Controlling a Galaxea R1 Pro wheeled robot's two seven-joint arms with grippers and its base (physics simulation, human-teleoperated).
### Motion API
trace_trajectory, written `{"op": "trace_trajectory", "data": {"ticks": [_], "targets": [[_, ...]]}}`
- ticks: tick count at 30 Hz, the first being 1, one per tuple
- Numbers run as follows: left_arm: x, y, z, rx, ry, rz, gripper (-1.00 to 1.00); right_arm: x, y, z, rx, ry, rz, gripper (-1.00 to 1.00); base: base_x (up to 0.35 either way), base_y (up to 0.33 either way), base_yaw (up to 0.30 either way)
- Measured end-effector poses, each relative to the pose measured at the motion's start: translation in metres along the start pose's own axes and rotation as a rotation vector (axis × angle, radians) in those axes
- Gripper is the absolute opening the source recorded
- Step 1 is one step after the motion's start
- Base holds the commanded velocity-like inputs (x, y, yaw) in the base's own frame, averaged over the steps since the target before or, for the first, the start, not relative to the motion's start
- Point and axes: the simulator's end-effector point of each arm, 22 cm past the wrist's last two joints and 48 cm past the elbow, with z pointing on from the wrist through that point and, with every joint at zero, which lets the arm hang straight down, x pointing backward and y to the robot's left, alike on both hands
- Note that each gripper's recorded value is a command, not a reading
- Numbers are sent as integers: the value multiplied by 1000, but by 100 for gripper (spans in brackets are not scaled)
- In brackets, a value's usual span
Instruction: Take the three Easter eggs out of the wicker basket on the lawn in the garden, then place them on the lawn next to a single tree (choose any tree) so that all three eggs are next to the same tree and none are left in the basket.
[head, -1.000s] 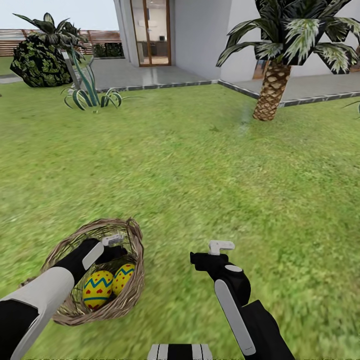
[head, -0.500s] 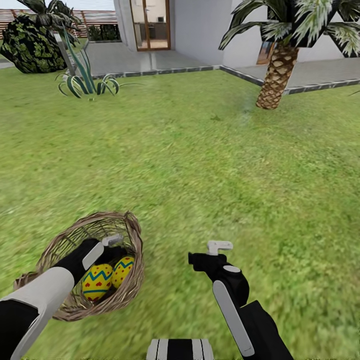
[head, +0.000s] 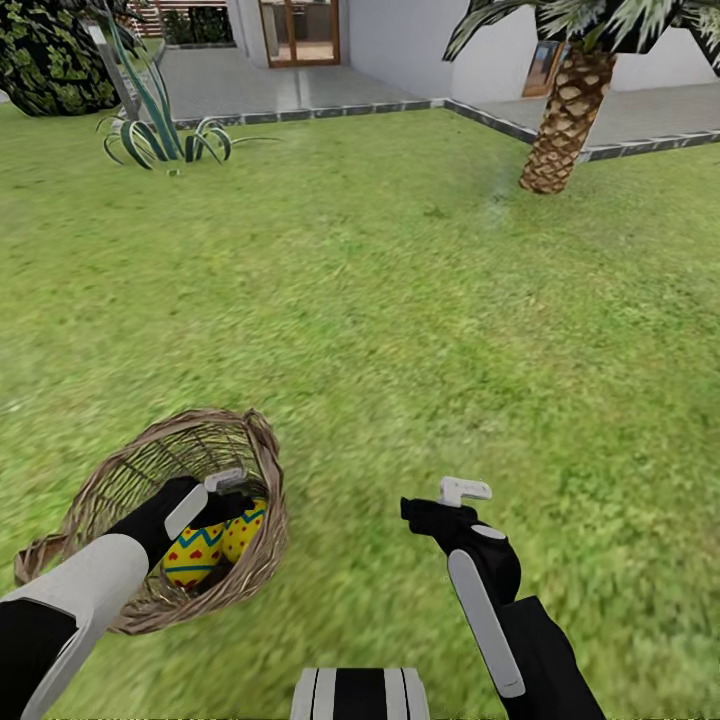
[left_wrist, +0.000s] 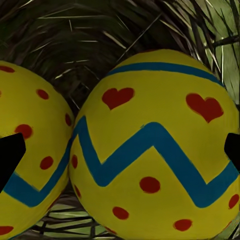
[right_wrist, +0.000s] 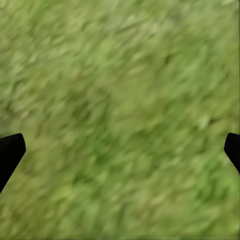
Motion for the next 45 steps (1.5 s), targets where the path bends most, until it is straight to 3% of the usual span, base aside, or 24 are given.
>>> {"op": "trace_trajectory", "data": {"ticks": [8,14,18,27,39,40,45], "targets": [[3,-6,13,16,8,-9,100,9,3,12,-7,30,7,100,0,0,0],[4,-9,17,21,9,-6,100,-92,34,9,-55,-103,-44,100,0,0,0],[4,-9,17,21,10,-8,100,-130,43,2,-67,-153,-63,100,0,0,0],[4,-16,27,36,11,1,100,-128,42,15,-65,-140,-64,100,0,0,0],[16,-12,28,35,56,-11,100,-143,51,11,-78,-166,-66,100,0,0,0],[17,-12,28,34,61,-9,-100,-143,51,11,-78,-167,-66,100,0,0,0],[17,-12,28,30,63,0,-100,-143,51,10,-78,-167,-65,100,0,0,0]]}}
